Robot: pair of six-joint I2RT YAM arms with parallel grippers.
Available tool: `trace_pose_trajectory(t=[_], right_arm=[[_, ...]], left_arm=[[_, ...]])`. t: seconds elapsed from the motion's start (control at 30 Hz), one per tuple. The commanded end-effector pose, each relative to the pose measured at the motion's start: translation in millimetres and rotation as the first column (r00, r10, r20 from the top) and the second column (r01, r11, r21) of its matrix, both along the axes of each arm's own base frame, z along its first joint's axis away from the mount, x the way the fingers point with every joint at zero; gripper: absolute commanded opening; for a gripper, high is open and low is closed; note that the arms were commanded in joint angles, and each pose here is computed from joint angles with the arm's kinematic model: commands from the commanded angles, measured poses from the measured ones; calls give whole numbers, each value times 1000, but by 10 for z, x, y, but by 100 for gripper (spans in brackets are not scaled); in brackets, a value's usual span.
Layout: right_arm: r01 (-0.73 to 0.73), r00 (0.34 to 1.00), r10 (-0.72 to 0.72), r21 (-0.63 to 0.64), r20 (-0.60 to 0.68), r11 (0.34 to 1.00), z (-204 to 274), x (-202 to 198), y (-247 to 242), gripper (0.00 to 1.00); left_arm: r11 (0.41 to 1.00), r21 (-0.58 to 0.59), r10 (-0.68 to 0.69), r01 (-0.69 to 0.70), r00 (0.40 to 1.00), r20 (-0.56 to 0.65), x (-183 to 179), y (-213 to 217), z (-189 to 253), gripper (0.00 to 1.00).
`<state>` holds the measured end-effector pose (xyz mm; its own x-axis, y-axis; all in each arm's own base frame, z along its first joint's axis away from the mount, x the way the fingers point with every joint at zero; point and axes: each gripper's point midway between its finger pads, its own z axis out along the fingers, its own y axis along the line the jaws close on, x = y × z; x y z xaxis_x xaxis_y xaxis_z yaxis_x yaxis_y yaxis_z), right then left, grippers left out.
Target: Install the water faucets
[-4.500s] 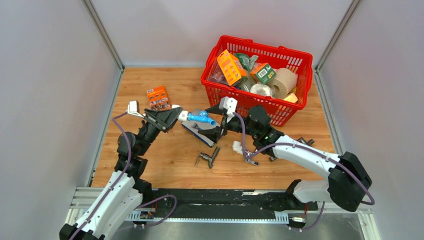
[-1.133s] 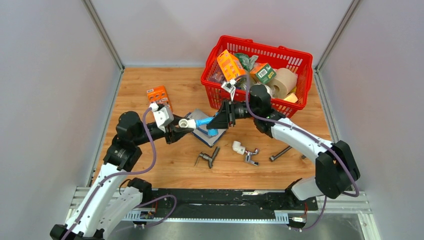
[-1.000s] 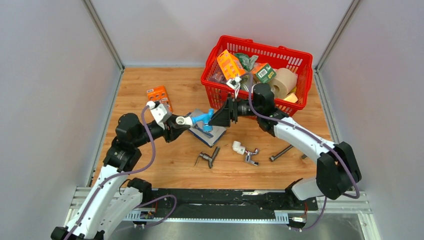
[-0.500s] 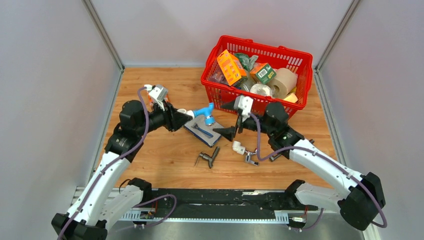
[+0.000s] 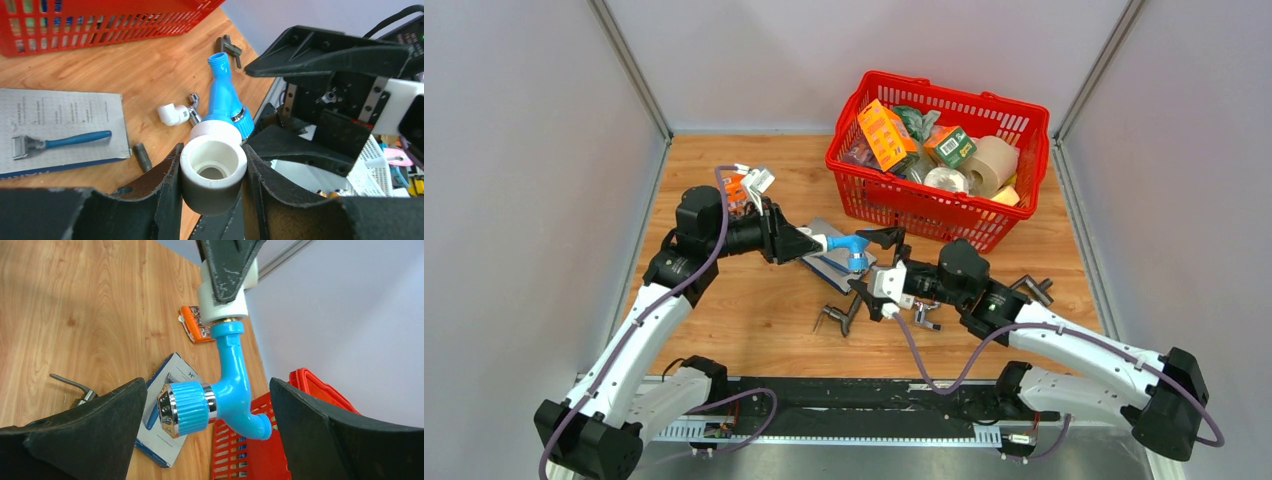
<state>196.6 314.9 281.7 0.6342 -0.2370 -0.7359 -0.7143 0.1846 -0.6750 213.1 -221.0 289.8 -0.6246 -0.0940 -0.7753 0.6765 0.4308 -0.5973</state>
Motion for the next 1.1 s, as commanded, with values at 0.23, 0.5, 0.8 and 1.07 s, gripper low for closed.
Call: trace_pose_trajectory(t=[0.23,0.5,0.8,1.07], right_arm=[[243,953,-212,-125,217,962,-195,278,-21,100],[168,974,-149,-100,172,981,-99,148,52,69],[-122,982,107,-94,-158,988,-90,-201,234,17],[-230,791,242,93,-563,969,144,-71,61,20]], left_arm=[[991,-99,-89,95,994,61,-164,-73,437,0],[992,-7,-125,128,979,158,-202,-21,354,0],[959,250,-250,132,807,535,-341,190,206,0],[930,316,-360,187,640,679,-595,225,44,0]])
